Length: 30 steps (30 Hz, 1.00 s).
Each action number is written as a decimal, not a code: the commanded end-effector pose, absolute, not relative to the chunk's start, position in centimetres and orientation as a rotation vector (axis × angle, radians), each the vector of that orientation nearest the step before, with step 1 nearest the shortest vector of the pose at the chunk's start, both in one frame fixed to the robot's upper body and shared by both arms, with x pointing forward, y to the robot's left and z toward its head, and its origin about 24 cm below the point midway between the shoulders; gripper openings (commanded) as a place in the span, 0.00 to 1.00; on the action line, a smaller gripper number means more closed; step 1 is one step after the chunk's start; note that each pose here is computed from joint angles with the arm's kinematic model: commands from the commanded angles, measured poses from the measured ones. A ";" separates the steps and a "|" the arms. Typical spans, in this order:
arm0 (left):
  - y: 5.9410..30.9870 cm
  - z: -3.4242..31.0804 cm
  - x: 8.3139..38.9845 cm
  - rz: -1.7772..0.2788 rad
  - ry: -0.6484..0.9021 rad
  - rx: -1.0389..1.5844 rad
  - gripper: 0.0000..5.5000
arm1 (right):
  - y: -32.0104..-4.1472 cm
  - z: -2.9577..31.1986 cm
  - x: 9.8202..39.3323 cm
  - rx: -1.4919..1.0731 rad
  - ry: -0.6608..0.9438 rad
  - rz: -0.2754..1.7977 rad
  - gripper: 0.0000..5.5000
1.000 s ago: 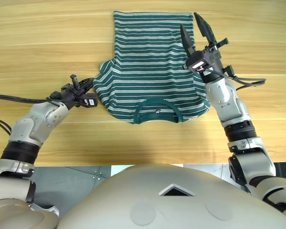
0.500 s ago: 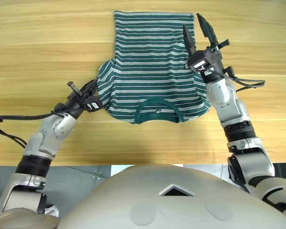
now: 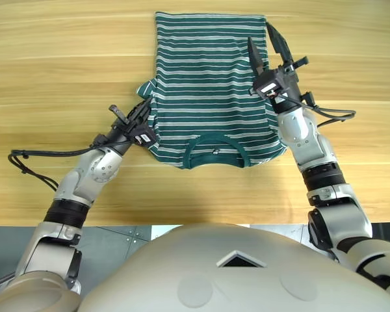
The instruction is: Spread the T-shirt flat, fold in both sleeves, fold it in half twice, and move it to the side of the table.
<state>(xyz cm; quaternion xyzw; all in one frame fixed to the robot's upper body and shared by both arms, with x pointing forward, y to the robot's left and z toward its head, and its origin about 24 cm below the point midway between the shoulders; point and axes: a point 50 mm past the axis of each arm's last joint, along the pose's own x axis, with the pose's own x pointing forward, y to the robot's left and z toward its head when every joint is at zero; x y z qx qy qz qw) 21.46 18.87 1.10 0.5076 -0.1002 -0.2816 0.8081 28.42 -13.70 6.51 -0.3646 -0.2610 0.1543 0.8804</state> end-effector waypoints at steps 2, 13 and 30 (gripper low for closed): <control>17.2 -1.8 19.1 -0.814 -0.120 1.061 0.00 | -13.2 6.6 28.8 -0.752 -0.559 0.324 0.33; 18.4 -4.3 17.8 -0.933 0.052 1.025 0.32 | -13.0 6.7 28.9 -0.753 -0.561 0.331 0.33; 21.0 -3.7 17.5 -0.854 0.086 1.010 0.73 | -18.1 9.8 27.7 -0.850 -0.630 0.191 0.33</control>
